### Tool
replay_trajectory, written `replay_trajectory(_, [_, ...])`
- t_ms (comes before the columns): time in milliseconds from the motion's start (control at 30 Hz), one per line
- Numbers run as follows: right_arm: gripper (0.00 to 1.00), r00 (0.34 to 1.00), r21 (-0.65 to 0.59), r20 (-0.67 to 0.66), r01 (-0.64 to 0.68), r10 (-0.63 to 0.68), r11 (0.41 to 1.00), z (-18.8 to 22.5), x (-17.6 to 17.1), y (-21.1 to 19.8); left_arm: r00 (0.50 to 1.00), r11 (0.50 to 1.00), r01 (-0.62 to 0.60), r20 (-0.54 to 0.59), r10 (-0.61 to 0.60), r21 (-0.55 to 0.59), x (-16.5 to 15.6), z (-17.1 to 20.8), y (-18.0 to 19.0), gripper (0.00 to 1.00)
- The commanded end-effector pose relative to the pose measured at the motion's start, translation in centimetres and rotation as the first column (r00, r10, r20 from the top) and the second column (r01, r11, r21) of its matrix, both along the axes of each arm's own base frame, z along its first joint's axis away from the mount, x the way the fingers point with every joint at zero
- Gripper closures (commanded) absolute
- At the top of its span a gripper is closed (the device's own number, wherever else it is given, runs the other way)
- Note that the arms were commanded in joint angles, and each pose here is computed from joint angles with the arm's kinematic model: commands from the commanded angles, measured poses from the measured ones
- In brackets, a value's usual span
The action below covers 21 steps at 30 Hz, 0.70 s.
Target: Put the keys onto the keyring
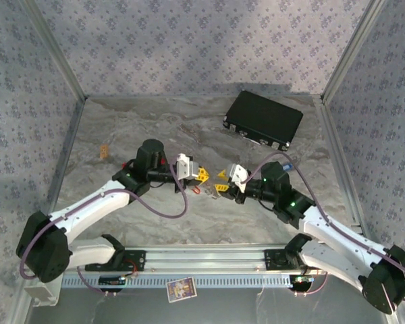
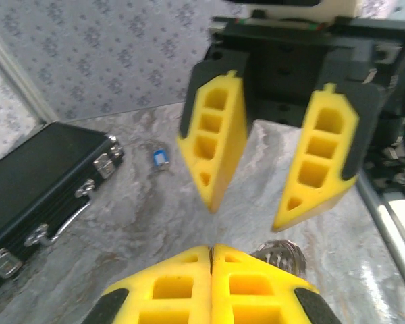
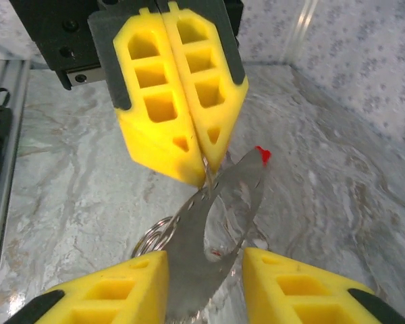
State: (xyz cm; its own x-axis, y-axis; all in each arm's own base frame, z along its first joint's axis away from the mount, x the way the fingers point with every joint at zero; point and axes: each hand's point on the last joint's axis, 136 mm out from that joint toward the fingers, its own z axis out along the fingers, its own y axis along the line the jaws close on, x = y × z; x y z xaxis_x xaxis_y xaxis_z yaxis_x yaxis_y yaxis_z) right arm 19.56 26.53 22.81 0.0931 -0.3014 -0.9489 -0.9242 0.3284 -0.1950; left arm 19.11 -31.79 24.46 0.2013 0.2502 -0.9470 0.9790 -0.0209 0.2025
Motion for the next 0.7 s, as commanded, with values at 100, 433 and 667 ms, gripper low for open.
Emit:
replay_trajectory(100, [0.73, 0.992, 0.052, 0.048, -0.122, 0.120, 0.991, 1.1, -1.0, 1.1, 0.987, 0.988, 0.132, 0.098, -0.124, -0.082, -2.3, 2.7, 0.3, 1.00])
replay_trajectory(433, [0.74, 0.991, 0.030, 0.070, -0.117, 0.115, 0.993, 1.8, -1.0, 0.0, 0.986, 0.990, 0.123, 0.124, -0.114, -0.068, -2.5, 2.4, 0.6, 1.00])
replay_trajectory(667, [0.76, 0.989, 0.017, 0.089, -0.117, 0.115, 0.993, 1.8, -0.5, 1.4, 0.985, 0.990, 0.128, 0.125, -0.119, -0.064, -2.7, 2.2, 0.7, 1.00])
